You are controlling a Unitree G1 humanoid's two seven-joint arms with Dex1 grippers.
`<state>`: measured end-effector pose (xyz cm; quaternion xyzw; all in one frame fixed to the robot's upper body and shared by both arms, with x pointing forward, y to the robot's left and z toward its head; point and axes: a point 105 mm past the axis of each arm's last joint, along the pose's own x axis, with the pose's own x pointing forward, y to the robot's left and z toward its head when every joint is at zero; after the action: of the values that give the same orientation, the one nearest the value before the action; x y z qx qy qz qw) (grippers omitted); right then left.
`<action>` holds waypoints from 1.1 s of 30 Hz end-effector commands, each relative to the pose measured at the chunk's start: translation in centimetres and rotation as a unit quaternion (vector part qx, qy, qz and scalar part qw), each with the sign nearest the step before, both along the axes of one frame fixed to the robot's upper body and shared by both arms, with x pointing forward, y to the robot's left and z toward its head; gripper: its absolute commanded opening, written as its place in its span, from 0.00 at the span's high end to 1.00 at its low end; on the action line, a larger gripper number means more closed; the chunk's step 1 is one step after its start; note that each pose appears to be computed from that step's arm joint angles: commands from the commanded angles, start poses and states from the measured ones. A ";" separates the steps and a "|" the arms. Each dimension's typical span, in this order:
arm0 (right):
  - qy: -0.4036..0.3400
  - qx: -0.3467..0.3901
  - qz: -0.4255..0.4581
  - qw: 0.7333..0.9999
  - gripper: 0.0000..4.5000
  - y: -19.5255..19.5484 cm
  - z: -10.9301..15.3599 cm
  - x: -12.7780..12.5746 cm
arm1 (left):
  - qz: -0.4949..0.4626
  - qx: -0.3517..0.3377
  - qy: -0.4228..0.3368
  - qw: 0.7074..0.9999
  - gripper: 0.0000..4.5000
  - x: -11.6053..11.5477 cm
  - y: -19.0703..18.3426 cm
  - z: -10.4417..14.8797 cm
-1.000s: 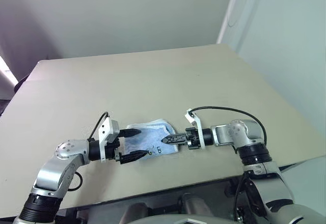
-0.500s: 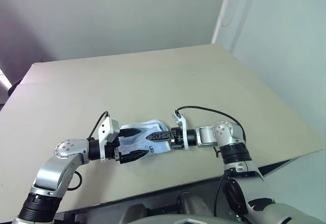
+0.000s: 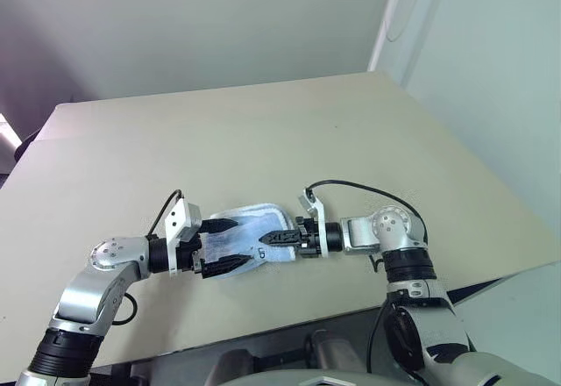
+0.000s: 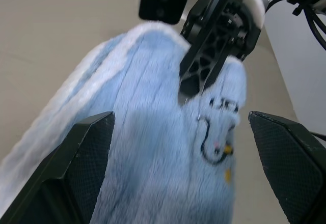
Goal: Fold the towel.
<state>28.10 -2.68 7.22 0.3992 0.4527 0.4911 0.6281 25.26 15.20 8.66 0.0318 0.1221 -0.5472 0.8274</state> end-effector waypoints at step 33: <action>-0.046 -0.158 -0.391 0.906 1.00 -18.3 -2.3 9.4 | 0.074 0.010 -0.080 0.994 0.01 4.0 4.4 3.8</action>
<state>37.59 -20.88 5.56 0.4260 0.2889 0.1576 0.8427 29.06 19.28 10.94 0.0612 0.0884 -0.4843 0.8683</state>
